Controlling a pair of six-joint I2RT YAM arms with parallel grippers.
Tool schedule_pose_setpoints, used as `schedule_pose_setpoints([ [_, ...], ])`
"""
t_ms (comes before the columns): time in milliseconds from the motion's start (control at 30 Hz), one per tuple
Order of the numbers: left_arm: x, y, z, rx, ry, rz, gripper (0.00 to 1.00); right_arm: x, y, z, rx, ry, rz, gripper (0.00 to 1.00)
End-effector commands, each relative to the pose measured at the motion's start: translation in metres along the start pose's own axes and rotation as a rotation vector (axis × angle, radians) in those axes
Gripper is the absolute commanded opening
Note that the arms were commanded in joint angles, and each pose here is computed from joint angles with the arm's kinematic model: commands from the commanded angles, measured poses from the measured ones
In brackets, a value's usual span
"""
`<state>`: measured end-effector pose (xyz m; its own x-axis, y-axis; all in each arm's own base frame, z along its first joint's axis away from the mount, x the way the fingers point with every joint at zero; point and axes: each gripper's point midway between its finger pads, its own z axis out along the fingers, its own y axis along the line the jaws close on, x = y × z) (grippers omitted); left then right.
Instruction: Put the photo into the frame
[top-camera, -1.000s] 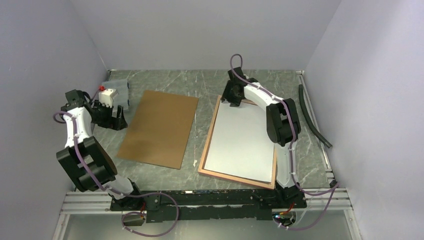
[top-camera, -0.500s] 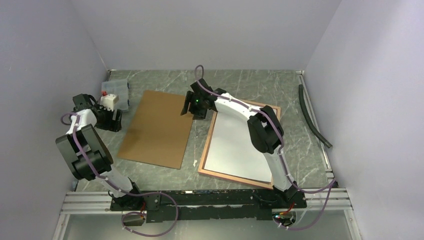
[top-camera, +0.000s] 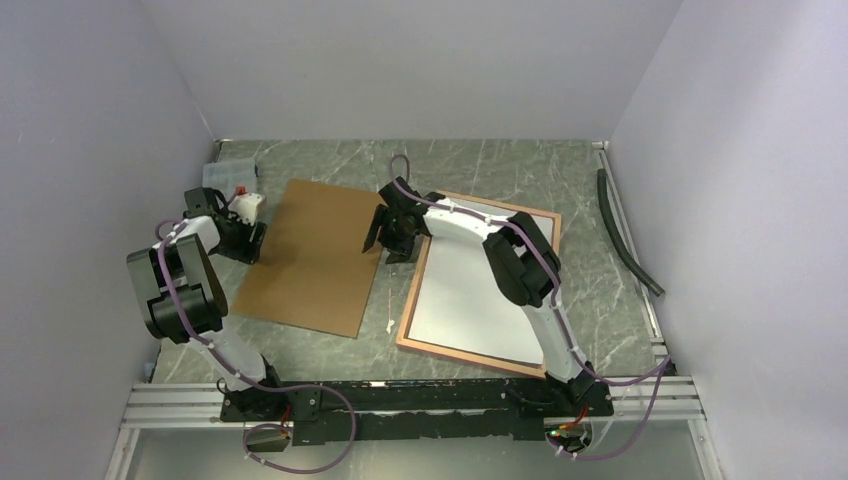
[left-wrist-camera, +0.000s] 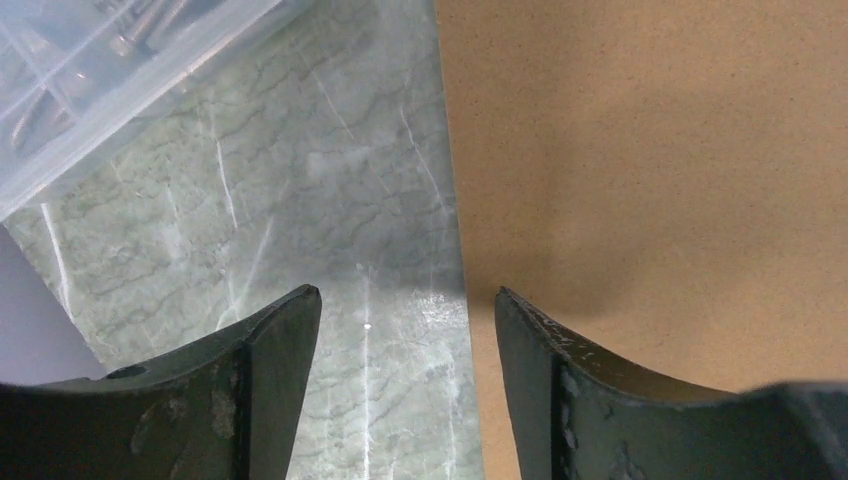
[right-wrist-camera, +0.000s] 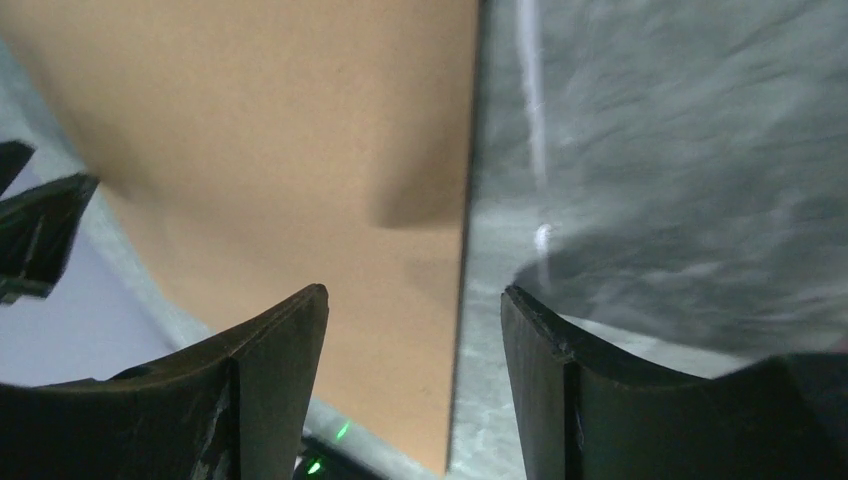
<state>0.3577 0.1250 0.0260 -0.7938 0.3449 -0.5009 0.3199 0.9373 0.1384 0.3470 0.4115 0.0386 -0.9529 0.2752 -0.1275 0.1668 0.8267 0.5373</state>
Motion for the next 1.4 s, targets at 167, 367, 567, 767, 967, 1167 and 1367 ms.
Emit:
schedule_pose_setpoints([
  [167, 0.023, -0.020, 0.029, 0.123, 0.081, -0.037, 0.53, 0.016, 0.019, 0.017, -0.070, 0.060, 0.073, 0.68],
  [367, 0.028, -0.052, 0.030, 0.309, 0.100, -0.036, 0.45, 0.016, 0.052, 0.011, -0.262, 0.082, 0.127, 0.70],
  [567, 0.032, -0.083, 0.020, 0.494, 0.120, -0.007, 0.44, 0.006, 0.129, -0.031, -0.671, 0.087, 0.107, 0.73],
  [767, 0.042, -0.101, 0.013, 0.604, 0.150, 0.041, 0.46, 0.004, 0.179, -0.087, -0.919, 0.056, -0.009, 0.75],
  [967, 0.036, -0.110, 0.005, 0.673, 0.132, 0.034, 0.45, 0.016, 0.200, -0.126, -1.103, 0.078, -0.075, 0.73],
  [1167, 0.027, -0.115, -0.003, 0.715, 0.108, 0.024, 0.45, 0.031, 0.197, -0.124, -1.125, 0.133, -0.078, 0.70],
  [1367, 0.016, -0.122, -0.018, 0.769, 0.074, 0.005, 0.45, 0.049, 0.203, -0.108, -1.169, 0.237, -0.071, 0.66],
])
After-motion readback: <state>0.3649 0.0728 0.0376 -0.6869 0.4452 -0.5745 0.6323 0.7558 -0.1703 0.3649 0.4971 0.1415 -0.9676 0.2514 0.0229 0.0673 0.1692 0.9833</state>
